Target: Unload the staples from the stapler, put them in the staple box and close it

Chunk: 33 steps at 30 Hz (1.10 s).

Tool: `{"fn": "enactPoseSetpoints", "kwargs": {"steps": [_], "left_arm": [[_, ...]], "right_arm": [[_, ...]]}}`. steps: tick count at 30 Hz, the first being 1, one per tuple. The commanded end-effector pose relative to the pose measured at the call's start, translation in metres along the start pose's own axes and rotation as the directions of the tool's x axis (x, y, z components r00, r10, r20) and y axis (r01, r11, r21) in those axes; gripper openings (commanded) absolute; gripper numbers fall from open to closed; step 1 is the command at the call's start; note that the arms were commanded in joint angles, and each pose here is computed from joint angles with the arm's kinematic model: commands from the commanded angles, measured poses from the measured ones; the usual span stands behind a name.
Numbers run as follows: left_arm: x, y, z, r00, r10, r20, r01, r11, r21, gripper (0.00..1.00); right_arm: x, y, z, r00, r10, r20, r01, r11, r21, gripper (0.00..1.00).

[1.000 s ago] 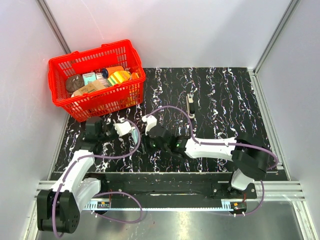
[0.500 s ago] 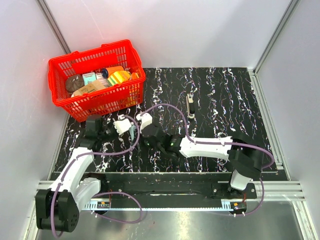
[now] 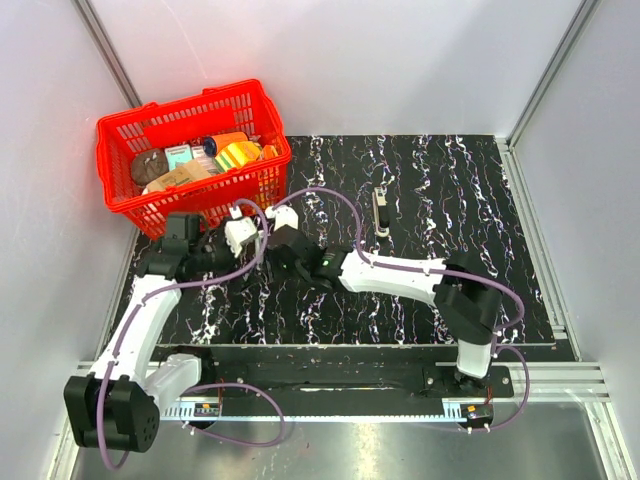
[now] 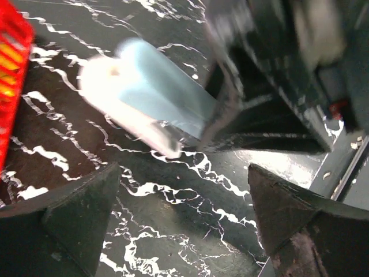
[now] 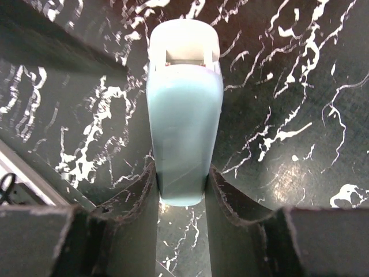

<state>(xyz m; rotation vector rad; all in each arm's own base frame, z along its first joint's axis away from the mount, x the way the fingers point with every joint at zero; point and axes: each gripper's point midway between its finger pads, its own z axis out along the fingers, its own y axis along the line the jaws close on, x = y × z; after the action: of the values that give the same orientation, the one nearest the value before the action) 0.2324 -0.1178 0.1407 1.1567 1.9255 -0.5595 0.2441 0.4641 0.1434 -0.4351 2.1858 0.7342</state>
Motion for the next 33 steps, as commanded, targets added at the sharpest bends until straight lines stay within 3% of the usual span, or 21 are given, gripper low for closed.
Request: {"fn": "enactPoseSetpoints", "kwargs": {"steps": [1, 7, 11, 21, 23, 27, 33], "left_arm": [[-0.041, 0.034, -0.032, 0.994, -0.083, 0.073, 0.094, 0.982, -0.162, 0.99], [-0.053, 0.074, -0.075, 0.97, -0.19, 0.153, 0.231, 0.914, -0.333, 0.99], [-0.052, 0.082, -0.087, 0.949, -0.263, 0.175, 0.309, 0.887, -0.342, 0.99], [-0.047, 0.084, -0.095, 0.957, -0.227, 0.181, 0.283, 0.865, -0.414, 0.99], [-0.044, 0.083, -0.093, 0.956, -0.233, 0.18, 0.288, 0.866, -0.408, 0.99], [-0.041, 0.083, -0.092, 0.953, -0.238, 0.186, 0.296, 0.86, -0.416, 0.99], [-0.039, 0.082, -0.09, 0.96, -0.206, 0.191, 0.269, 0.867, -0.419, 0.99]], "right_arm": [[0.003, -0.001, 0.001, 0.997, -0.024, -0.07, 0.027, 0.999, 0.041, 0.0], [0.026, -0.01, 0.014, 0.978, -0.07, -0.196, 0.089, 0.992, 0.09, 0.0], [0.046, -0.01, 0.027, 0.945, -0.077, -0.317, 0.119, 0.986, 0.115, 0.0], [0.08, -0.013, 0.054, 0.844, -0.059, -0.533, 0.161, 0.976, 0.147, 0.0], [0.088, -0.02, 0.061, 0.829, -0.053, -0.557, 0.178, 0.969, 0.172, 0.16], [0.087, -0.02, 0.072, 0.83, -0.048, -0.556, 0.18, 0.966, 0.185, 0.38], [0.081, -0.015, 0.075, 0.847, -0.034, -0.53, 0.156, 0.97, 0.188, 0.6]]}}
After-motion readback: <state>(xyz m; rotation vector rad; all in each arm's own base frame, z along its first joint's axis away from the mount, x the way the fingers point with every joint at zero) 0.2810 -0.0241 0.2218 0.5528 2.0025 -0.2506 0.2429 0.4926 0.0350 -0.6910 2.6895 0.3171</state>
